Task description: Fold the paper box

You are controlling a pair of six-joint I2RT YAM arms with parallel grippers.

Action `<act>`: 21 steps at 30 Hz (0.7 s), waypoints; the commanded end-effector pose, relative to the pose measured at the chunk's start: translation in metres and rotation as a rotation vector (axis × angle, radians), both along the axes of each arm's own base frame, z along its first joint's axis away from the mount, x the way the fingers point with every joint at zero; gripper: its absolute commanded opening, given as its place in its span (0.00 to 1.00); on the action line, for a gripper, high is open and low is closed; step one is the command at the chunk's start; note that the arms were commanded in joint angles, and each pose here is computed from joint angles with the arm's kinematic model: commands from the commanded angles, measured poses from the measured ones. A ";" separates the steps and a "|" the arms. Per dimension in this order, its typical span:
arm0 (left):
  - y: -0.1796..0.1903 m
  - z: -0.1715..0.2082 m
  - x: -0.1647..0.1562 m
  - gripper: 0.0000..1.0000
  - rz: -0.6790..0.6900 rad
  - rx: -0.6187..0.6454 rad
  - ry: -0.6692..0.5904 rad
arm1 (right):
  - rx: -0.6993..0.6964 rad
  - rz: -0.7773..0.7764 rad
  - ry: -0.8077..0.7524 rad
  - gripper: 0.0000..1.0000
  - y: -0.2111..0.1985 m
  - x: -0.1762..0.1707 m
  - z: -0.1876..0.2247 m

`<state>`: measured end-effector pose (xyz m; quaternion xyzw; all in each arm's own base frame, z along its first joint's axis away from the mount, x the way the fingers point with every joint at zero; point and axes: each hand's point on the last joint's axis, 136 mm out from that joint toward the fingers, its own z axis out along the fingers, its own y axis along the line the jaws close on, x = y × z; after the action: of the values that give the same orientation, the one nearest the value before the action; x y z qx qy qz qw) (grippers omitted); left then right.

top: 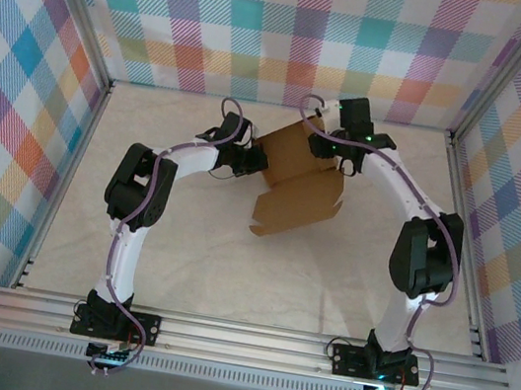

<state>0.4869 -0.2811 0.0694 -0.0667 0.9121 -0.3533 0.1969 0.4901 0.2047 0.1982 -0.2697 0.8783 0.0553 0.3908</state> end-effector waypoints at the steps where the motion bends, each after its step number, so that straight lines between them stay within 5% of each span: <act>1: -0.009 0.014 0.003 0.00 -0.030 -0.035 -0.031 | -0.121 0.034 -0.016 0.47 0.007 0.002 -0.008; 14: -0.009 0.017 0.004 0.00 -0.031 -0.037 -0.038 | -0.380 0.074 -0.079 0.43 0.014 0.012 -0.029; 21: -0.009 0.018 0.004 0.00 -0.031 -0.037 -0.040 | -0.540 0.074 -0.140 0.10 0.019 0.018 -0.038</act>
<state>0.4842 -0.2748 0.0624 -0.0764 0.9185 -0.3398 0.1871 0.5131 0.1997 0.1786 -0.3523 0.8381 -0.1737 0.3784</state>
